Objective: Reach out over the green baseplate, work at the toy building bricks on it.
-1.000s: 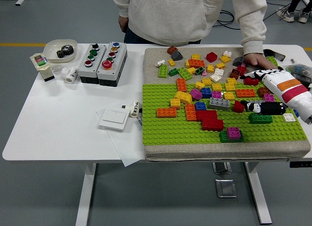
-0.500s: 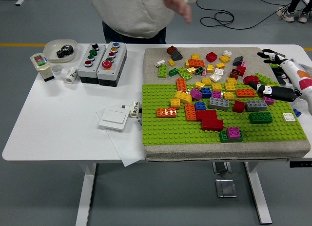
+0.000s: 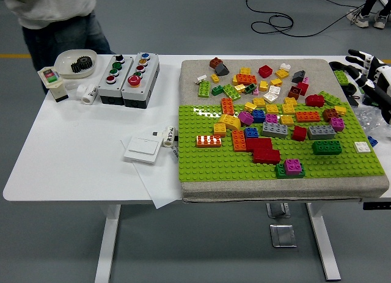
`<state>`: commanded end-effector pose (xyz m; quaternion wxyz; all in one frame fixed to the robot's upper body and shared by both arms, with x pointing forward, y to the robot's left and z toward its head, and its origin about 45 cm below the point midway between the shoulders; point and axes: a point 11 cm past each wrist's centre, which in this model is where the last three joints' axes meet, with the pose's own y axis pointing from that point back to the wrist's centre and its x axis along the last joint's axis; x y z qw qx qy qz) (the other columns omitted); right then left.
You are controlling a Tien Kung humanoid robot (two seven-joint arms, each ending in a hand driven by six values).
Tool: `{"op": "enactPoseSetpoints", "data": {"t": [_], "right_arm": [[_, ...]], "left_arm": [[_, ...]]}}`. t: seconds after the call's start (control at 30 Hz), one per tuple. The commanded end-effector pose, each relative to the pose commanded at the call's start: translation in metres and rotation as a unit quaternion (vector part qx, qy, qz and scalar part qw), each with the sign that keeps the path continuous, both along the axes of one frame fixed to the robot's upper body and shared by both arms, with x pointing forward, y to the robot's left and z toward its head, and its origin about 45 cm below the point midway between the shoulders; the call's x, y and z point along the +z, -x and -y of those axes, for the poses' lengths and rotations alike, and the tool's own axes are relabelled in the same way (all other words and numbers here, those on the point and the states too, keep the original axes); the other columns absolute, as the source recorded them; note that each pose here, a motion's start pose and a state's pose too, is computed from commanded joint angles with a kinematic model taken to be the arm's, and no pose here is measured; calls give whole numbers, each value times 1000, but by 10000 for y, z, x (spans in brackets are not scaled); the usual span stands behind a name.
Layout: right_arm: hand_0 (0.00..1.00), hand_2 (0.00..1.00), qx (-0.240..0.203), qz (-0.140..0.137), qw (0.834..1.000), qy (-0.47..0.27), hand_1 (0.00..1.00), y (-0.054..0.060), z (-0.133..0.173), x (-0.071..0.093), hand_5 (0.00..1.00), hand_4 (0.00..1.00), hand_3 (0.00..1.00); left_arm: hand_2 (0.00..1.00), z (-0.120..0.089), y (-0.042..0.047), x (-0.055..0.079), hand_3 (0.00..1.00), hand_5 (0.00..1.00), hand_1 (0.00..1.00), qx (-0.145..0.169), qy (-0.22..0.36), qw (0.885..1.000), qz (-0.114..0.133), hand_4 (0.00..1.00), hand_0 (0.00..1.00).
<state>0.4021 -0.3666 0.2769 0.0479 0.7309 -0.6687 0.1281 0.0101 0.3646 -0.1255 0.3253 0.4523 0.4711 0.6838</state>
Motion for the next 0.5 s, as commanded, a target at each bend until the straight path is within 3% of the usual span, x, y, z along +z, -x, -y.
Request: {"op": "enactPoseSetpoints", "data": {"t": [0.13, 0.17, 0.5], "right_arm": [[894, 841, -18, -14, 998, -58, 810, -22, 111, -11, 862, 998, 843], [905, 851, -19, -15, 998, -61, 817, -24, 122, -14, 997, 998, 848], [928, 859, -11, -39, 996, -76, 828, -40, 182, -106, 998, 998, 860]], "left_arm": [[764, -8, -13, 2, 576, 599, 747, -2, 0, 1000, 1, 647, 660], [763, -9, -16, 3, 576, 600, 746, -2, 0, 1000, 1, 647, 660], [763, -9, -29, 4, 576, 600, 745, -2, -1, 1000, 2, 647, 658]]}}
